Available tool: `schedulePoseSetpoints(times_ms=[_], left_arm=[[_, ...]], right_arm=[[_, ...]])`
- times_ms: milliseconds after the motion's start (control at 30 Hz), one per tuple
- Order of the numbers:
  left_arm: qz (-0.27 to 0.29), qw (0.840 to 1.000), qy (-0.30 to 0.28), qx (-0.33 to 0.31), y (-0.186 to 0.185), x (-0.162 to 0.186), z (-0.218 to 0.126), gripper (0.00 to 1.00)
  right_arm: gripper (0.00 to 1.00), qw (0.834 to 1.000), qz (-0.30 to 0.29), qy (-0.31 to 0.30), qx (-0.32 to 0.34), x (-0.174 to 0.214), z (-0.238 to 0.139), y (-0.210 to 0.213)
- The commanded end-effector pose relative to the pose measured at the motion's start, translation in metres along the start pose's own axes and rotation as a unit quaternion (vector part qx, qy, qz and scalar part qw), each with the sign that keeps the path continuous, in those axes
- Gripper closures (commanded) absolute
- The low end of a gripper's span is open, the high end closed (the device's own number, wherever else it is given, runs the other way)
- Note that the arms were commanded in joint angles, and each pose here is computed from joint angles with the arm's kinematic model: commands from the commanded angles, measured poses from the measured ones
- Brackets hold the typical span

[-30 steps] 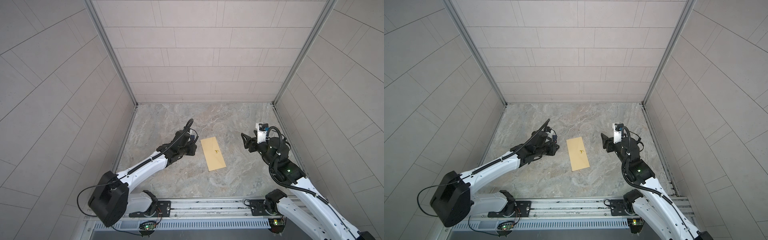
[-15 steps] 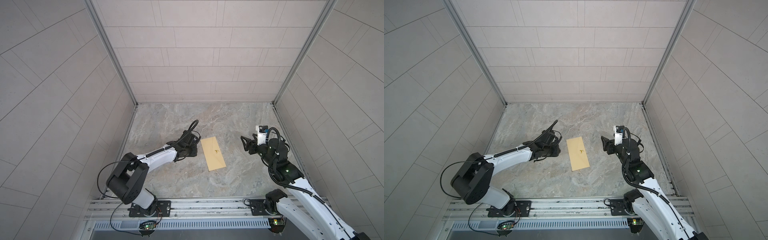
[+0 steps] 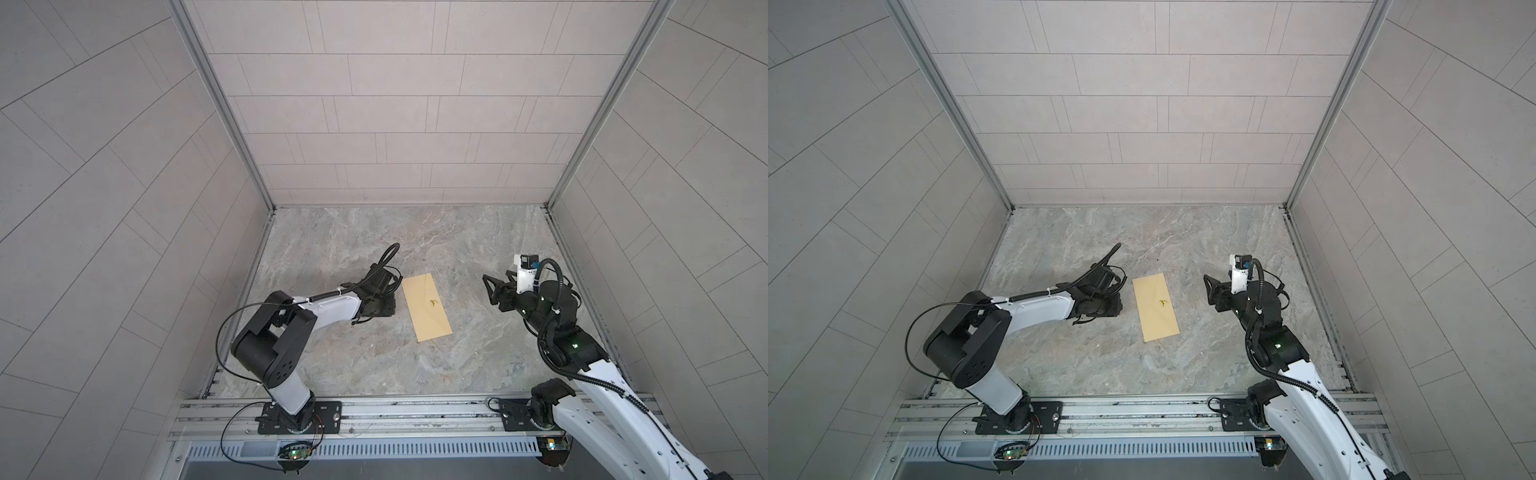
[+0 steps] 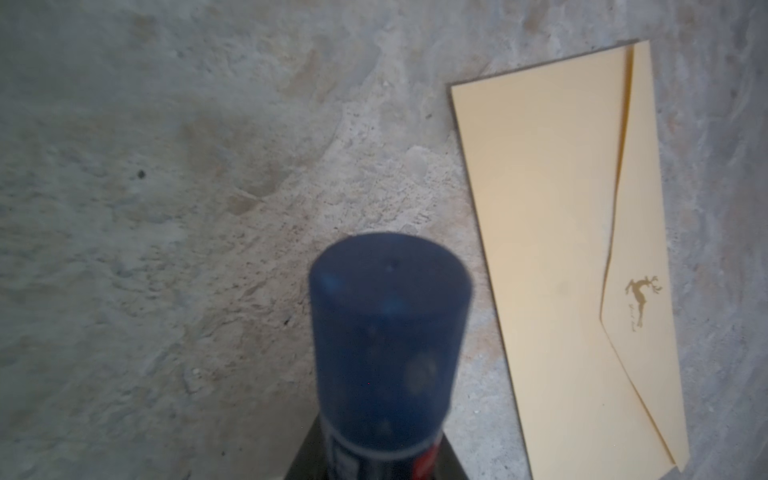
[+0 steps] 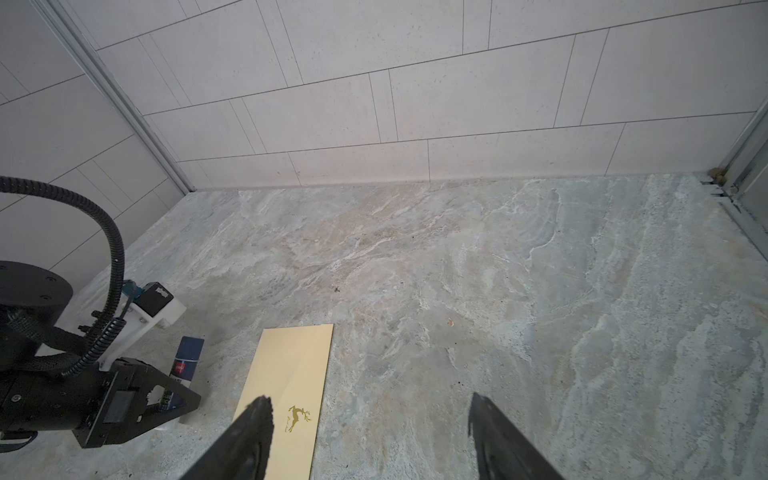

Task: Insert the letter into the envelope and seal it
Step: 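Lower the capped glue stick beside the envelope with the left gripper and release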

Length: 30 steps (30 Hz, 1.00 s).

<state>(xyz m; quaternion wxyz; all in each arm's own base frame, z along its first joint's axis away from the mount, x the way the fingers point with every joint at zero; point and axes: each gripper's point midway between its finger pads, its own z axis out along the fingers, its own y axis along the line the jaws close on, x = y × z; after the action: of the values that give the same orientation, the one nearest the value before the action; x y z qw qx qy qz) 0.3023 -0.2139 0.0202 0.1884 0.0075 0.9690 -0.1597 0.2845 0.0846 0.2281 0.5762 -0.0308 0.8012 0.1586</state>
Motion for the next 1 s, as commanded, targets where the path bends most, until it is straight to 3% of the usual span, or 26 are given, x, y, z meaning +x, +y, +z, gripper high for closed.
schedulePoseSetpoints(times_ms=[0, 233, 633, 967], left_arm=[[-0.009, 1.0, -0.006, 0.005, -0.001, -0.007, 0.002, 0.74], [-0.021, 1.0, -0.008, -0.002, 0.005, -0.005, 0.004, 0.61], [-0.04, 0.999, -0.024, -0.007, 0.009, -0.005, 0.001, 0.67], [-0.062, 0.997, -0.054, -0.007, 0.013, -0.011, -0.008, 0.64]], right_arm=[[0.25, 1.0, 0.006, -0.008, -0.006, -0.004, -0.001, 0.001], [0.25, 1.0, 0.006, -0.006, -0.007, -0.003, 0.0, 0.001], [0.25, 1.0, 0.015, -0.005, -0.01, 0.002, 0.002, -0.001], [0.25, 1.0, 0.022, -0.002, -0.014, 0.005, 0.003, -0.001]])
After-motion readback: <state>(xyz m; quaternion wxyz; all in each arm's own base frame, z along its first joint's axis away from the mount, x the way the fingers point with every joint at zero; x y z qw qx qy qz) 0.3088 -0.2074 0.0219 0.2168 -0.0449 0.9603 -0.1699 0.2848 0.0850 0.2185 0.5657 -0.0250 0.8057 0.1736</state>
